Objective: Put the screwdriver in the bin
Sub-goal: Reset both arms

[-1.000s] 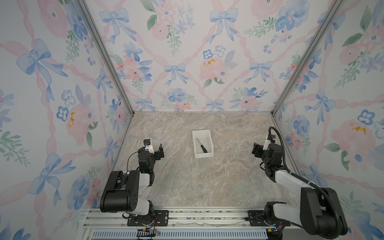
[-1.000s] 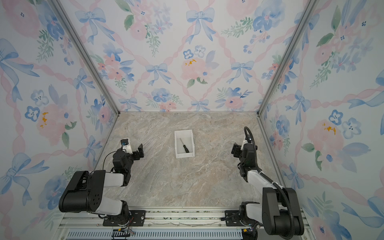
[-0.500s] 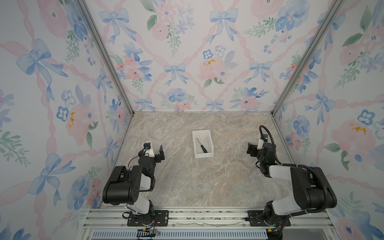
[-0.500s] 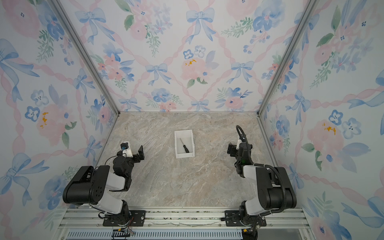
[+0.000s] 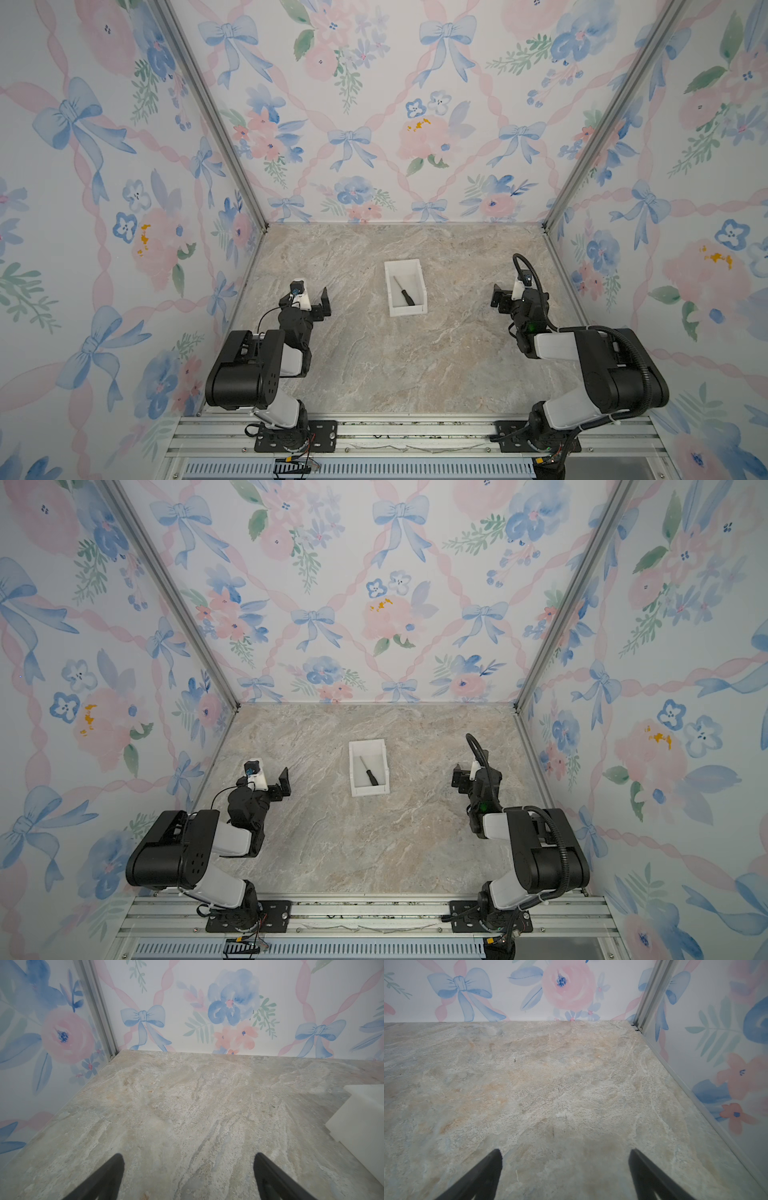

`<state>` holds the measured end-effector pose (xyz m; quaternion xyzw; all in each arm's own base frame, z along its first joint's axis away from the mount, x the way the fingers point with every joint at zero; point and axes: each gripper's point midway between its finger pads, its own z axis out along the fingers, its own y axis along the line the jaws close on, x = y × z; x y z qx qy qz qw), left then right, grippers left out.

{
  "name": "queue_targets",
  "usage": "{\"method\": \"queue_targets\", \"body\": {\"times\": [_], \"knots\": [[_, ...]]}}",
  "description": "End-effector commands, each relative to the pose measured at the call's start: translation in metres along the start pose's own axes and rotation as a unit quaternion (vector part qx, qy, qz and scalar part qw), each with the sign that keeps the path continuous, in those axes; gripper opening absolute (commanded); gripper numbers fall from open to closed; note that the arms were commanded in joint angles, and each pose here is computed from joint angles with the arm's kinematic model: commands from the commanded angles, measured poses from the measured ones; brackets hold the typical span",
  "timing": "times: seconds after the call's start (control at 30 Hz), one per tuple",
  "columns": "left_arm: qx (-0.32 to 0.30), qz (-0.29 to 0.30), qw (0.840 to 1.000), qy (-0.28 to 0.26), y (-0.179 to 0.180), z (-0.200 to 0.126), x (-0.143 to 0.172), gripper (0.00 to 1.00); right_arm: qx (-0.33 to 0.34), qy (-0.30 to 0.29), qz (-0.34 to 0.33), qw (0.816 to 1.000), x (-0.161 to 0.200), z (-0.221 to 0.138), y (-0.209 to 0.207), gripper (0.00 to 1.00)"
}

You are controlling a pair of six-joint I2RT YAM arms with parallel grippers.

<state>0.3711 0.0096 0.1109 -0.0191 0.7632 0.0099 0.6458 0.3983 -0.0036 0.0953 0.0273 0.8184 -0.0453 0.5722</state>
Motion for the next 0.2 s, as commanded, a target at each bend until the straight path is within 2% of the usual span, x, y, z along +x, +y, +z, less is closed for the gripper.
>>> {"method": "queue_targets", "body": {"times": [0.0,0.17], "knots": [[0.002,0.011,1.000,0.005,-0.0019,0.0029,0.0017,0.98,0.004,-0.009,-0.004,1.000,-0.0024,-0.0002,-0.0006,0.97],[0.001,0.012,1.000,0.004,-0.0020,0.0033,0.0009,0.98,0.002,-0.010,-0.005,1.000,-0.0030,-0.0004,0.0003,0.97]]}}
